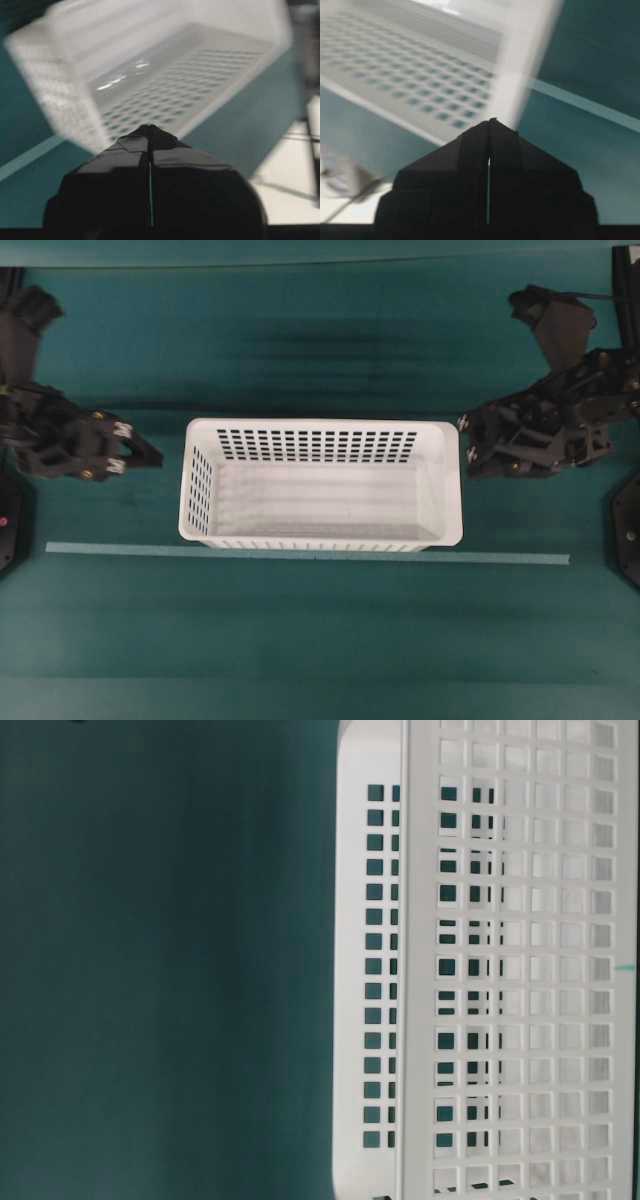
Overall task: Lift the white basket with both hands.
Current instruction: 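Move both grippers inward toward the short ends of the white basket, then lower both grippers onto the basket end rims and close on them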
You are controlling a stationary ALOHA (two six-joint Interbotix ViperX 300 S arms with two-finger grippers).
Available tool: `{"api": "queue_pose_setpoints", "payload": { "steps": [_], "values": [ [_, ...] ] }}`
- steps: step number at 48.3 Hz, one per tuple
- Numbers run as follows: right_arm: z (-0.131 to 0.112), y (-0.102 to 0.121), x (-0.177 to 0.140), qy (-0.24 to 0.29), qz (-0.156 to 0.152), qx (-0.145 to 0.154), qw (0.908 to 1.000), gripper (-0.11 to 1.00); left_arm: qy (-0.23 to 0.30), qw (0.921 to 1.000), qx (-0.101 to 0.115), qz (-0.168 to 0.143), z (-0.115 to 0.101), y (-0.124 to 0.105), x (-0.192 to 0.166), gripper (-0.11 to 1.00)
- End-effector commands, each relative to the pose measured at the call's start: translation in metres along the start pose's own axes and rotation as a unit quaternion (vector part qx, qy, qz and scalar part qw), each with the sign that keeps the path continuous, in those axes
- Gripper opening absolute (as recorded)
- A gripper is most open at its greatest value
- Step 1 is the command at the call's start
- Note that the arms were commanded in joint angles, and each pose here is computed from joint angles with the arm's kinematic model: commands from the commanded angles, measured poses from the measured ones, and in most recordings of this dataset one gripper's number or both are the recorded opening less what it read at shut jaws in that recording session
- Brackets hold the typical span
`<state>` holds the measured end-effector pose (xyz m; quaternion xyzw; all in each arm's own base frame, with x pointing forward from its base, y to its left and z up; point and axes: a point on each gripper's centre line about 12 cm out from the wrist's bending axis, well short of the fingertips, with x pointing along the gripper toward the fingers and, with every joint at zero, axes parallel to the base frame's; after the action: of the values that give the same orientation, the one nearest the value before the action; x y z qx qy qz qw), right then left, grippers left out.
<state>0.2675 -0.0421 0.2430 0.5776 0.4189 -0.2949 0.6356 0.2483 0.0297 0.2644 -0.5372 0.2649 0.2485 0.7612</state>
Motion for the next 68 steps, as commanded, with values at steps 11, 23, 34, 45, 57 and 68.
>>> {"api": "queue_pose_setpoints", "payload": {
  "steps": [11, 23, 34, 45, 57, 68],
  "values": [
    [0.001, -0.01, 0.009, 0.047, -0.145, 0.018, 0.9882, -0.01, 0.025, 0.9977, -0.001, 0.062, 0.003, -0.012, 0.024, -0.05],
    [0.004, -0.004, 0.012, 0.031, -0.118, 0.015, 0.9924, 0.02, 0.028, 0.997, -0.014, 0.071, 0.0, -0.007, 0.022, -0.05],
    [0.007, 0.001, 0.014, 0.017, -0.094, 0.018, 0.9953, 0.13, 0.029, 0.9969, -0.013, 0.072, -0.001, -0.004, 0.019, -0.05],
    [0.012, 0.0, 0.016, 0.009, -0.086, 0.025, 0.9959, 0.4, 0.03, 0.9969, -0.012, 0.071, -0.002, -0.004, 0.019, 0.0],
    [0.015, 0.005, 0.024, 0.001, -0.07, 0.027, 0.9972, 0.84, 0.034, 0.9965, -0.012, 0.076, -0.004, -0.002, 0.022, 0.47],
    [0.012, 0.005, 0.049, 0.014, -0.094, 0.065, 0.9933, 0.89, 0.041, 0.9943, -0.016, 0.097, -0.007, 0.004, 0.044, 0.98]
  ]
}}
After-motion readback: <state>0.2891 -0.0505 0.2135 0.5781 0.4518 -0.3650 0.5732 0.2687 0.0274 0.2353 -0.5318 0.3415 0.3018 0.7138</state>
